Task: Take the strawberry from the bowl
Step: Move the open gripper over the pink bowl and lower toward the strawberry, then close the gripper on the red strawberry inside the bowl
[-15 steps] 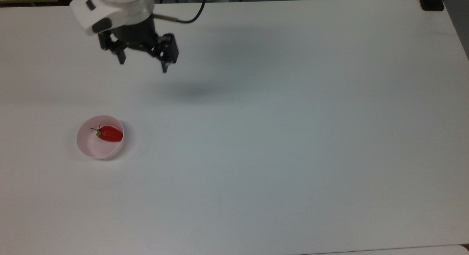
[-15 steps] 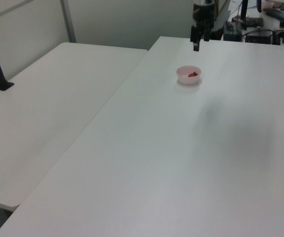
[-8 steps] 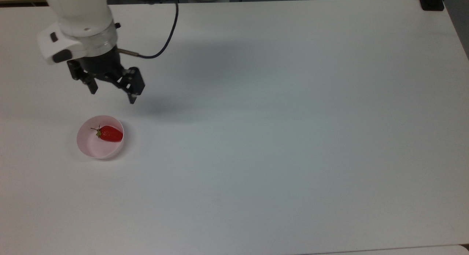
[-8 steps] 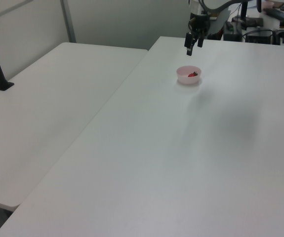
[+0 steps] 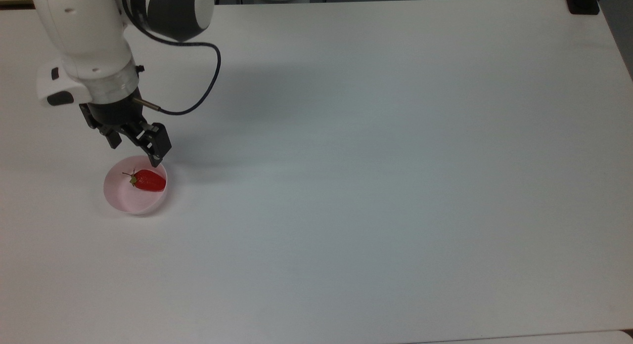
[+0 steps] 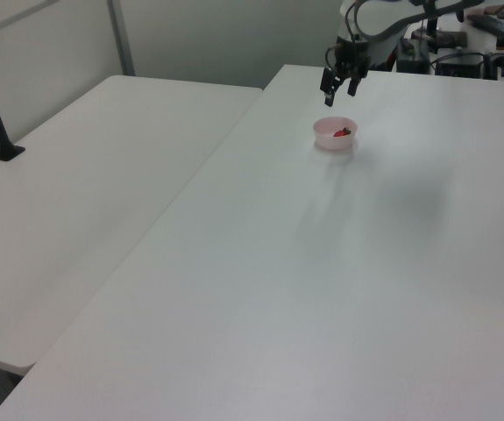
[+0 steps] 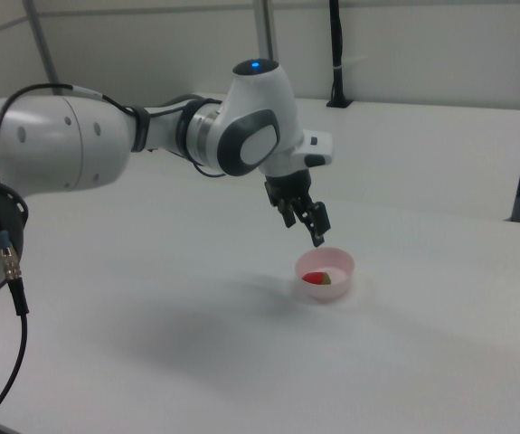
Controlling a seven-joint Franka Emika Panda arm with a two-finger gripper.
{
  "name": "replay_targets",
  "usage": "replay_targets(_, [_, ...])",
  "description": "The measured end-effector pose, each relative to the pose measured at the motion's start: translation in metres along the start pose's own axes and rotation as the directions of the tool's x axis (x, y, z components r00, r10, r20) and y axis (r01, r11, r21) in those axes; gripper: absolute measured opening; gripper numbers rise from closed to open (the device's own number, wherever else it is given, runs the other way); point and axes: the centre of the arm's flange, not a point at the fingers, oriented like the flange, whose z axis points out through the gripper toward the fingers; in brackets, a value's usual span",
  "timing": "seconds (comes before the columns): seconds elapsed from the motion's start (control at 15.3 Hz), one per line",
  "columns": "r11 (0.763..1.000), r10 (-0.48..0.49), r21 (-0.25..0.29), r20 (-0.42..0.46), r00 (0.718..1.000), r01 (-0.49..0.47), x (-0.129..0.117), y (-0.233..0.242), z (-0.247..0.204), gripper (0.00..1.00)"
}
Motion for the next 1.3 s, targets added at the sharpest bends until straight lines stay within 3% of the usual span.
replay_targets(0.85, [1.0, 0.009, -0.013, 0.034, 0.999, -0.009, 0.004, 0.023, 0.079, 0.68])
replay_targets(1.3, [1.0, 0.012, -0.015, 0.038, 0.999, -0.011, 0.003, 0.023, 0.083, 0.68])
